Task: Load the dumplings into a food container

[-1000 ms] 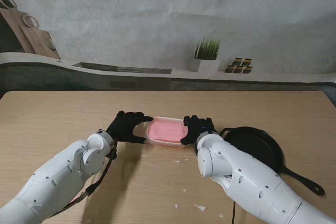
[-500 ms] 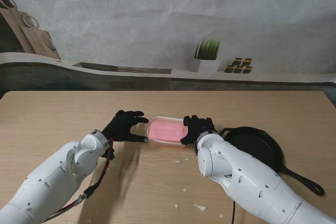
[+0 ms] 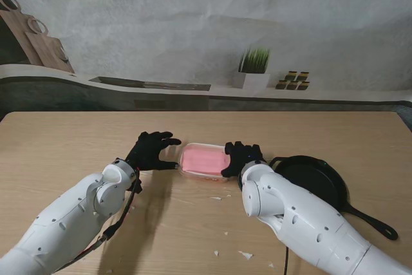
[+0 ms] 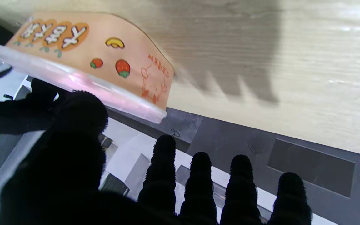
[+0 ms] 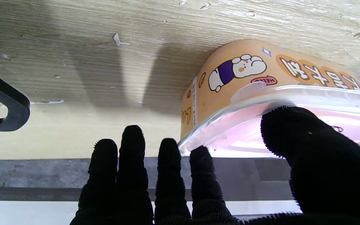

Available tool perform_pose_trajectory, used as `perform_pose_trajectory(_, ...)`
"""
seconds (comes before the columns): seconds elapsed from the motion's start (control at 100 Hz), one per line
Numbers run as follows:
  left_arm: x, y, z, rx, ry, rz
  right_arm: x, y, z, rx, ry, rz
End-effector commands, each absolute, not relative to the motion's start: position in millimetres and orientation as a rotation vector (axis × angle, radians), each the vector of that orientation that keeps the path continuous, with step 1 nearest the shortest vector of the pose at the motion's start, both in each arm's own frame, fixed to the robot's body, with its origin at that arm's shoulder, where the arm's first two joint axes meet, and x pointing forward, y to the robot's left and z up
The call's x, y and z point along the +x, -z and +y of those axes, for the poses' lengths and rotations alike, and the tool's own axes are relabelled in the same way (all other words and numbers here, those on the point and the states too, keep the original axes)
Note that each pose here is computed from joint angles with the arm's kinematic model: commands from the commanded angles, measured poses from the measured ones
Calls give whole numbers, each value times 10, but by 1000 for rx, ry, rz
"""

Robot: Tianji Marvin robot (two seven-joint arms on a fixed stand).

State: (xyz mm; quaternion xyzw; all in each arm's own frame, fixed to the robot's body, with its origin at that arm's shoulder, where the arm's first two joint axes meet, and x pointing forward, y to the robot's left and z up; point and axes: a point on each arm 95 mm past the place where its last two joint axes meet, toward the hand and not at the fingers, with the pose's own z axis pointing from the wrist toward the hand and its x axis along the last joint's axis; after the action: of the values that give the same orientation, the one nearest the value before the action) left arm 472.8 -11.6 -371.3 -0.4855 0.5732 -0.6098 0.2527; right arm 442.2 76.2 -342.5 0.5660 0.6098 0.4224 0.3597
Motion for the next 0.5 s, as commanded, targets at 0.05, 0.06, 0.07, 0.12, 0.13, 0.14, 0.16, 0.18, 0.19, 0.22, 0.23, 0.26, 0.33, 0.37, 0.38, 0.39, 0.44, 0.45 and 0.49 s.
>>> perform_pose_trajectory(0.05,4725,3808,-192,-1334,1635,1593,4272,3793,674,1520,-995,1644)
perform_pose_trajectory(0.06,4726,3814,-195,-1335,1633,1593,4273,3793,674,1519,-997,1644)
perform_pose_trajectory(0.07,4726,3820,-197,-1335,1631,1593,4273,3794,674,1519,-998,1644)
perform_pose_trajectory(0.12,4731,3844,-203,-1333,1617,1595,4276,3796,673,1518,-1007,1643)
perform_pose_trajectory(0.13,4732,3848,-204,-1333,1614,1596,4276,3797,672,1518,-1010,1643)
perform_pose_trajectory(0.14,4732,3852,-205,-1334,1612,1597,4276,3797,671,1517,-1012,1644)
perform_pose_trajectory(0.16,4734,3859,-208,-1336,1607,1598,4276,3797,669,1515,-1018,1644)
perform_pose_trajectory(0.18,4735,3866,-211,-1339,1603,1600,4274,3797,667,1514,-1023,1644)
perform_pose_trajectory(0.19,4735,3870,-212,-1340,1602,1600,4274,3797,666,1513,-1026,1644)
perform_pose_trajectory(0.22,4737,3879,-216,-1342,1597,1602,4271,3796,662,1510,-1035,1641)
perform_pose_trajectory(0.23,4738,3881,-217,-1341,1596,1603,4271,3795,661,1509,-1038,1640)
perform_pose_trajectory(0.26,4742,3886,-219,-1340,1592,1605,4269,3793,657,1505,-1049,1636)
perform_pose_trajectory(0.33,4747,3893,-223,-1338,1587,1602,4270,3784,643,1492,-1085,1626)
perform_pose_trajectory(0.37,4746,3890,-226,-1341,1589,1596,4271,3777,634,1484,-1113,1616)
perform_pose_trajectory(0.38,4745,3889,-227,-1342,1589,1595,4272,3775,631,1481,-1122,1613)
perform_pose_trajectory(0.39,4745,3889,-227,-1342,1589,1594,4273,3773,629,1479,-1131,1609)
perform_pose_trajectory(0.44,4745,3883,-227,-1343,1592,1590,4278,3758,618,1470,-1174,1588)
perform_pose_trajectory(0.45,4745,3882,-227,-1342,1593,1589,4279,3754,616,1468,-1183,1585)
perform_pose_trajectory(0.49,4746,3875,-227,-1342,1596,1586,4286,3739,607,1456,-1223,1568)
